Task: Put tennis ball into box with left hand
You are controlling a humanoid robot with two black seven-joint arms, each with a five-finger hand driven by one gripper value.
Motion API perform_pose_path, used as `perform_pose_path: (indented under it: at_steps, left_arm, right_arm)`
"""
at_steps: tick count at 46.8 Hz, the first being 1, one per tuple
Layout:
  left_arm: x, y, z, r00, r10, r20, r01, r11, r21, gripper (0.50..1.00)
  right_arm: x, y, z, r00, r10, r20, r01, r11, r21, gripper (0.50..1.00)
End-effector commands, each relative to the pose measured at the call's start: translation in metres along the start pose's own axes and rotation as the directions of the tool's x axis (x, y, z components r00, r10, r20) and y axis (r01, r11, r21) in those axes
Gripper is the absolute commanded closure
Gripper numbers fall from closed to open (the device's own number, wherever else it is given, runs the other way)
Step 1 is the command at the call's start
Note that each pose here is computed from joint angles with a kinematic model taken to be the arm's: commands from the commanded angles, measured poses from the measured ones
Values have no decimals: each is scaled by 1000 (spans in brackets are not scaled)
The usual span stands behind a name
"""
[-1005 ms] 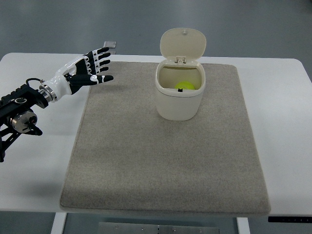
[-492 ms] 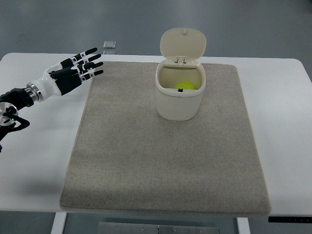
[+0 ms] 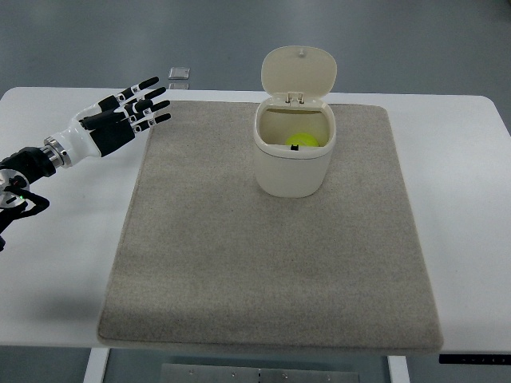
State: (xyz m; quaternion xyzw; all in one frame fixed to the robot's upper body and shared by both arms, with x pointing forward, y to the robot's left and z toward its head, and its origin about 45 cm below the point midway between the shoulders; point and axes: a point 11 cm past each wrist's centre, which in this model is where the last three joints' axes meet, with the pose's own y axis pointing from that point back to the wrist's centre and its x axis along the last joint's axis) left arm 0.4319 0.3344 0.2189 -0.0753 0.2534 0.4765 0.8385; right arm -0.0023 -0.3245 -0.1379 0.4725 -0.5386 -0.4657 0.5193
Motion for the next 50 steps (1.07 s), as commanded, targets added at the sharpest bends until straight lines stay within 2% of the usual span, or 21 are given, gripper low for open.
perform_pose_path:
  at_steps: [1,50]
  left_arm:
    - [0,1,-1,1000,0,-1,0,1000,1,506]
    - [3,3,0,1000,7,0,-7,1000,-2,506]
  right_arm:
    - [0,0,0,1000,0,0,0,1000,0,587]
    - [-6,0,0,1000,-20,-5,20,1000,2,587]
